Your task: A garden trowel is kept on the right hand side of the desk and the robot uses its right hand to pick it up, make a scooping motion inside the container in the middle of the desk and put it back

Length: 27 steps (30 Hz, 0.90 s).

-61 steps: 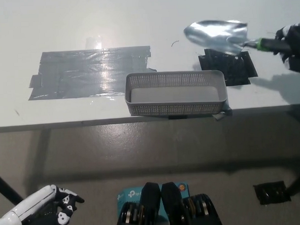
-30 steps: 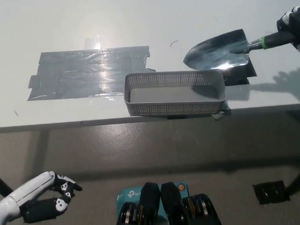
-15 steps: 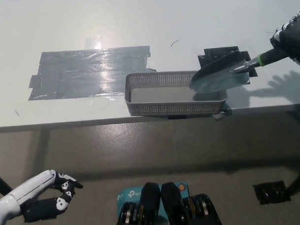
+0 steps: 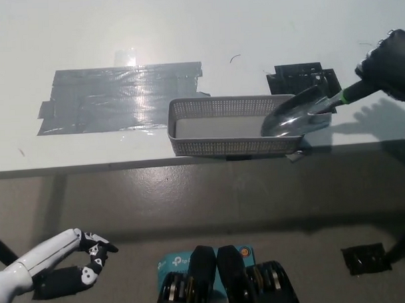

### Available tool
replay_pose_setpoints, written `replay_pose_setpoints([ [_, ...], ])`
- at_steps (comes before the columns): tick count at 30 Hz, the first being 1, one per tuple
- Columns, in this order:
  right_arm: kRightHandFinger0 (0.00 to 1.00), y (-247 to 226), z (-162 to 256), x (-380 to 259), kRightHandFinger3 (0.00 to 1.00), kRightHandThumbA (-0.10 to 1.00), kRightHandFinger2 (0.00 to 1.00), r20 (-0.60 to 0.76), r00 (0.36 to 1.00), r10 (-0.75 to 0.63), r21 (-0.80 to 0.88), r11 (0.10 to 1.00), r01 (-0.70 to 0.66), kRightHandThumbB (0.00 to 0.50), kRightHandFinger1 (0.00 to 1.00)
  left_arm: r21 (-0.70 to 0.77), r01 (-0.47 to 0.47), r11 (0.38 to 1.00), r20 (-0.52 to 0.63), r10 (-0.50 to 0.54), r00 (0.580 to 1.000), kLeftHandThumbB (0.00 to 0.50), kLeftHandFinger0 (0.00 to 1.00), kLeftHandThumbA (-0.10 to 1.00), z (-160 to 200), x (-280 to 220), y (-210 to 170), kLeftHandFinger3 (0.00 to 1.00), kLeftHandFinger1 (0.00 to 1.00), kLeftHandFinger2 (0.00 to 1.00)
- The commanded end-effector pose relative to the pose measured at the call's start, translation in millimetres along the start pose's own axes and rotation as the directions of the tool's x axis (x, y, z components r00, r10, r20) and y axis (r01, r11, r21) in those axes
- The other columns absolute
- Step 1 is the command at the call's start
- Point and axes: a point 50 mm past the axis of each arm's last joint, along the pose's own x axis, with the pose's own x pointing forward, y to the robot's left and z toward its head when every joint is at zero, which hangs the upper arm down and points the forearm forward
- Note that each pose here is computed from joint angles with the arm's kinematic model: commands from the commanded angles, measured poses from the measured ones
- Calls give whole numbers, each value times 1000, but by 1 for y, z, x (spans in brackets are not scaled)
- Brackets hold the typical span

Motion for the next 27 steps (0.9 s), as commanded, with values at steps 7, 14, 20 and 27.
replay_pose_setpoints([
  [7,0,-59,18,14,517,8,422,-63,997,-34,-45,998,32,0,25,44,1,999,-6,-1,1000,187,1000,1000,8,0,6,1000,809,790],
  [14,0,-91,40,30,215,-56,521,-44,996,-72,-13,997,71,0,95,47,23,999,-8,-22,1000,156,1000,1000,10,4,3,1000,835,830],
  [20,0,-85,56,38,254,44,484,-62,998,-25,6,1000,25,0,70,39,33,999,2,-33,999,149,1000,1000,12,6,5,1000,839,831],
  [27,0,-60,82,51,689,-7,389,-82,994,67,166,985,-52,0,60,48,50,998,-6,-50,999,147,1000,1000,13,8,2,1000,866,851],
])
